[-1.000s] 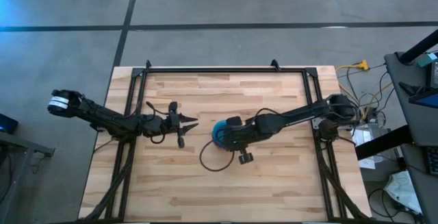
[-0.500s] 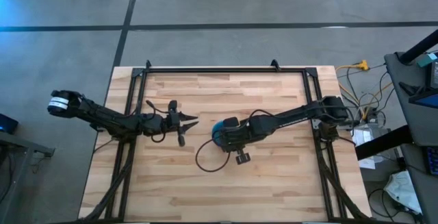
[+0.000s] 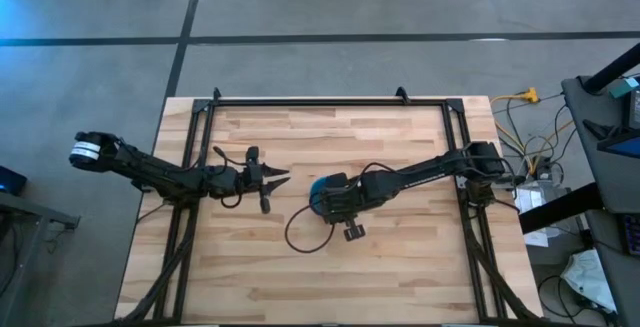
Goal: Nest bowls inside each other
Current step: Stack the blue bowl on top of the purple bowl, then return to Home Position
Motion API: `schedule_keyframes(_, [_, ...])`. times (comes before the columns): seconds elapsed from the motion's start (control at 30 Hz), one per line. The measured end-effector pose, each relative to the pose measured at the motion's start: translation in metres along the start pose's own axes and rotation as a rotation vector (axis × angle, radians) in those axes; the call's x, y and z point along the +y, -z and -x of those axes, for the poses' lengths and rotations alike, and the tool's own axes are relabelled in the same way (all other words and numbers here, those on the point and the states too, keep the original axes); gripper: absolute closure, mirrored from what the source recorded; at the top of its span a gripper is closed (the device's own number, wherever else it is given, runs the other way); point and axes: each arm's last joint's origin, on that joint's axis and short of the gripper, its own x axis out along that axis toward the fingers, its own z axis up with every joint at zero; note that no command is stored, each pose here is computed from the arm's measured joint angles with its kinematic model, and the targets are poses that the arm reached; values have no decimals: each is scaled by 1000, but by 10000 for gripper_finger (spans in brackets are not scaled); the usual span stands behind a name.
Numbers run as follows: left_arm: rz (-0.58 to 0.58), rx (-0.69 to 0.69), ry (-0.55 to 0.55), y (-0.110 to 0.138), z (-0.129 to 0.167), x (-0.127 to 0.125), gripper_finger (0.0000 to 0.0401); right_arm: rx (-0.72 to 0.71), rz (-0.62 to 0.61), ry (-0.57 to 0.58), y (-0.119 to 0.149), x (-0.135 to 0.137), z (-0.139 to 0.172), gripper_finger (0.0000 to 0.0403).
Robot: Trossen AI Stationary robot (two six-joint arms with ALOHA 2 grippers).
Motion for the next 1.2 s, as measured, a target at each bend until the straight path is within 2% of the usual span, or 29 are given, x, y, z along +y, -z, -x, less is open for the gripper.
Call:
schedule_keyframes(0.2, [0,-1,0,0,0,0,334,-20,-9,4,0,-1,8,368])
schedule_keyframes(0.4, [3,-7,0,-2,0,0,334,-49,-43,2,-5,-2,38,358])
schedule_keyframes(0.5, [42,-11,2,-3,-1,0,334,-62,-59,-30,2,4,59,359])
schedule_keyframes(0.6, [95,-9,49,-3,-1,-2,334,-155,-93,-87,17,15,72,359])
schedule_keyframes(0.7, [114,-9,128,-3,0,-4,334,-366,-92,-90,39,31,72,360])
schedule_keyframes(0.83, [132,-71,294,-11,0,-9,334,-776,-110,-97,72,47,64,359])
schedule_keyframes(1.03, [152,-471,525,-50,15,-8,334,-1376,-168,-54,124,43,80,364])
schedule_keyframes(1.1, [124,-594,581,-59,26,-2,334,-1496,-174,-21,146,39,90,369])
schedule_keyframes(1.2, [89,-698,631,-62,48,10,334,-1628,-187,26,181,36,106,378])
